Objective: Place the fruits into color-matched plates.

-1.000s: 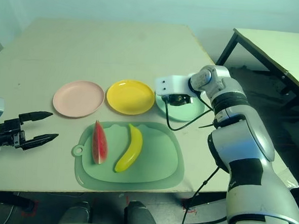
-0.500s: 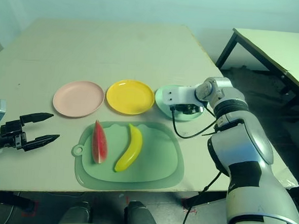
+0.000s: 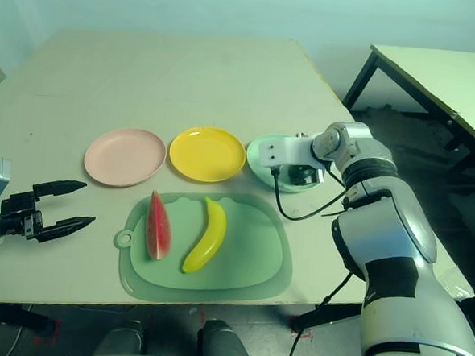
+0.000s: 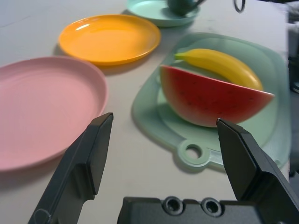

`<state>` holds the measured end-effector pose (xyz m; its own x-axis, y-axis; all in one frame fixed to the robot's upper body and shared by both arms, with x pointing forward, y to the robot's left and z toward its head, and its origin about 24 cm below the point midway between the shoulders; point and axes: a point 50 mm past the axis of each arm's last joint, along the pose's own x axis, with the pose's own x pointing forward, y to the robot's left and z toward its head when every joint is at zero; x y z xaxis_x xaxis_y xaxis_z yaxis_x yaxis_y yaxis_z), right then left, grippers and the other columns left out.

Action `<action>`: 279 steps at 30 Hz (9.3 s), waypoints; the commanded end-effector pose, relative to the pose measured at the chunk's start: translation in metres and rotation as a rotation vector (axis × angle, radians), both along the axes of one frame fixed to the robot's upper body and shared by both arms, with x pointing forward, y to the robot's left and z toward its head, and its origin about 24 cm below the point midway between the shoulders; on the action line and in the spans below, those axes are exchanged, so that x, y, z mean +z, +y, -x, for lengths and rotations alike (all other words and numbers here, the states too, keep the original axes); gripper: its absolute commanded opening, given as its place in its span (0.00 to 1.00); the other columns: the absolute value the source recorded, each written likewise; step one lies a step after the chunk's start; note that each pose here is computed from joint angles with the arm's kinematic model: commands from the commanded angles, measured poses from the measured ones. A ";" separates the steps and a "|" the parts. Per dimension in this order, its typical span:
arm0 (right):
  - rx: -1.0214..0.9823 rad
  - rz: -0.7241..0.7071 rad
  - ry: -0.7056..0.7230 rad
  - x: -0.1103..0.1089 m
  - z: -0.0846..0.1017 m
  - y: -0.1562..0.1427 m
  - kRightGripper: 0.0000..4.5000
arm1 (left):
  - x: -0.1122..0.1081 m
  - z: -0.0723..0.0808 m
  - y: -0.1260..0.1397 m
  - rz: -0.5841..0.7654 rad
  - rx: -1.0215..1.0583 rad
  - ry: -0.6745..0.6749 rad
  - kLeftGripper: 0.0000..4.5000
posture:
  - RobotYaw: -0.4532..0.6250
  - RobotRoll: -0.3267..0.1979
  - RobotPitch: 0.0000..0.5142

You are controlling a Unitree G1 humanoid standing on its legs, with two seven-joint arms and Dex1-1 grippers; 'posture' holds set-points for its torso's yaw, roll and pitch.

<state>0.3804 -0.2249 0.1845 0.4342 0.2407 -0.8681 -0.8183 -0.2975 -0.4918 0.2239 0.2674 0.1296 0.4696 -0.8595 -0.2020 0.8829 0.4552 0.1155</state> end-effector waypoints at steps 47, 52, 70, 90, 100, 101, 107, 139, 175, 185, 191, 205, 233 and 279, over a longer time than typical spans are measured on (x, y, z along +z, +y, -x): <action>0.806 0.080 0.282 -0.043 0.097 0.120 0.99 | -0.008 0.013 -0.008 0.034 -0.168 0.138 1.00 | 0.40 0.62 0.11; 0.784 0.106 0.297 -0.048 0.092 0.122 0.99 | -0.008 0.014 -0.012 0.041 -0.163 0.130 1.00 | 0.41 0.62 0.11; 0.709 0.152 0.369 -0.059 0.088 0.106 0.40 | -0.001 0.012 -0.016 0.083 -0.131 0.126 1.00 | 0.41 0.62 0.14; 0.599 -0.164 0.209 0.025 0.057 0.143 0.37 | -0.007 0.002 -0.010 0.106 -0.066 0.084 1.00 | 0.40 0.62 0.12; 0.410 -0.122 0.070 0.023 0.009 0.133 0.37 | 0.000 -0.002 -0.011 0.121 0.051 0.068 1.00 | 0.43 0.62 0.11; 0.370 -0.130 0.039 0.023 0.003 0.132 0.37 | 0.000 -0.002 -0.012 0.122 0.062 0.067 1.00 | 0.43 0.62 0.11; 0.211 -0.165 -0.091 0.007 -0.016 0.124 0.37 | 0.003 -0.004 -0.010 0.089 0.110 0.018 1.00 | 0.43 0.62 0.11; 0.114 -0.317 -0.131 -0.002 -0.018 0.094 0.99 | -0.010 -0.004 -0.005 0.054 0.077 0.041 1.00 | 0.42 0.62 0.12; -0.093 -1.197 0.409 -0.118 0.134 -0.043 0.99 | 0.025 -0.053 -0.017 -0.461 -0.395 -0.302 1.00 | 0.32 0.62 0.04; -0.079 -1.193 0.413 -0.120 0.137 -0.038 0.99 | 0.050 -0.079 -0.054 -0.689 -0.764 -0.459 1.00 | 0.26 0.62 0.01; -0.065 -1.196 0.425 -0.117 0.139 -0.039 0.99 | 0.051 -0.086 -0.074 -0.706 -0.900 -0.477 1.00 | 0.23 0.62 0.01; -0.100 -1.236 0.434 -0.110 0.132 -0.038 0.99 | 0.038 -0.088 -0.108 -0.700 -1.093 -0.536 1.00 | 0.22 0.62 0.00; -0.113 -1.235 0.402 -0.104 0.130 -0.030 0.99 | -0.018 -0.088 -0.130 -0.841 -1.214 -0.482 1.00 | 0.20 0.62 0.02; -0.210 -1.339 0.362 -0.119 0.134 -0.009 1.00 | 0.019 -0.148 -0.019 -1.044 -0.090 -0.351 0.50 | 0.24 0.62 0.02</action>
<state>0.2480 -0.2385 0.0678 0.3813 0.9194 -0.0969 -0.9242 0.3765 -0.0643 0.3703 0.2412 0.1509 0.5574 -0.4261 -0.7126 0.7509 -0.1075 0.6516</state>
